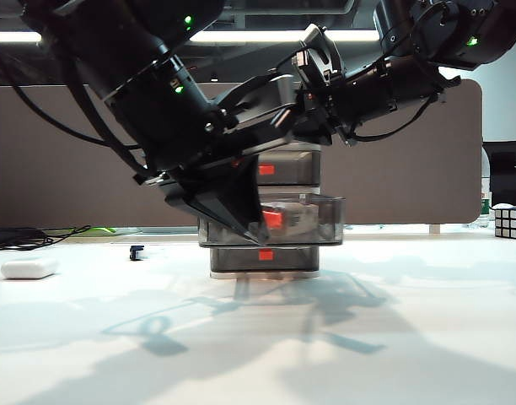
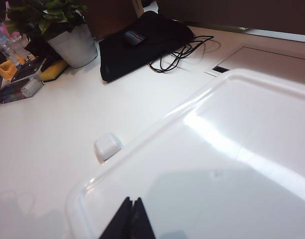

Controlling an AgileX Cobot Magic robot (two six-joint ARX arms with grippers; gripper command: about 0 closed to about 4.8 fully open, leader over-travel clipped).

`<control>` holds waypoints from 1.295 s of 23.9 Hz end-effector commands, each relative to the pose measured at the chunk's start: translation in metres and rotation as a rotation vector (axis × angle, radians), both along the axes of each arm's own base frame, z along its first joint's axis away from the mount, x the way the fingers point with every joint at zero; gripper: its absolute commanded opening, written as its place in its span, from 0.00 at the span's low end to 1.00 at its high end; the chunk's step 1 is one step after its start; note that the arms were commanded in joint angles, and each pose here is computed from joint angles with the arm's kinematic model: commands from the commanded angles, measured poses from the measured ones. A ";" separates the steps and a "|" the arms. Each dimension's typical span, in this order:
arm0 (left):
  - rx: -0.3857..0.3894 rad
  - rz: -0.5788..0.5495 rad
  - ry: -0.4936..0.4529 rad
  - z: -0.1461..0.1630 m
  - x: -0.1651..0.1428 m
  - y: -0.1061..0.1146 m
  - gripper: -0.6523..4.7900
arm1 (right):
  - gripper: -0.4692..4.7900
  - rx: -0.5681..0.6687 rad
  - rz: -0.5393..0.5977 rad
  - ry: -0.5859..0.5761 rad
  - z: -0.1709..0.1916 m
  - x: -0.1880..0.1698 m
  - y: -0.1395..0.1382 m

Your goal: Open the second layer of the drawer on the table, pick up a pack of napkins on the table and put it in, and finally close the drawer.

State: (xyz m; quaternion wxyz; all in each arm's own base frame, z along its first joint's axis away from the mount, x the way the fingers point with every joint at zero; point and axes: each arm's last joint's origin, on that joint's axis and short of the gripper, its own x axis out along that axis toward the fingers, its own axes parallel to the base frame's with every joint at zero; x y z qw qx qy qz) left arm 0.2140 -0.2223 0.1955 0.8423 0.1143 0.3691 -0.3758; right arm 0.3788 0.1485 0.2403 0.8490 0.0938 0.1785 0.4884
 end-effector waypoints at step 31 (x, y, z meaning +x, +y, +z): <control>-0.176 0.240 -0.333 -0.006 0.070 0.015 0.11 | 0.08 -0.169 -0.167 0.084 -0.017 -0.001 -0.004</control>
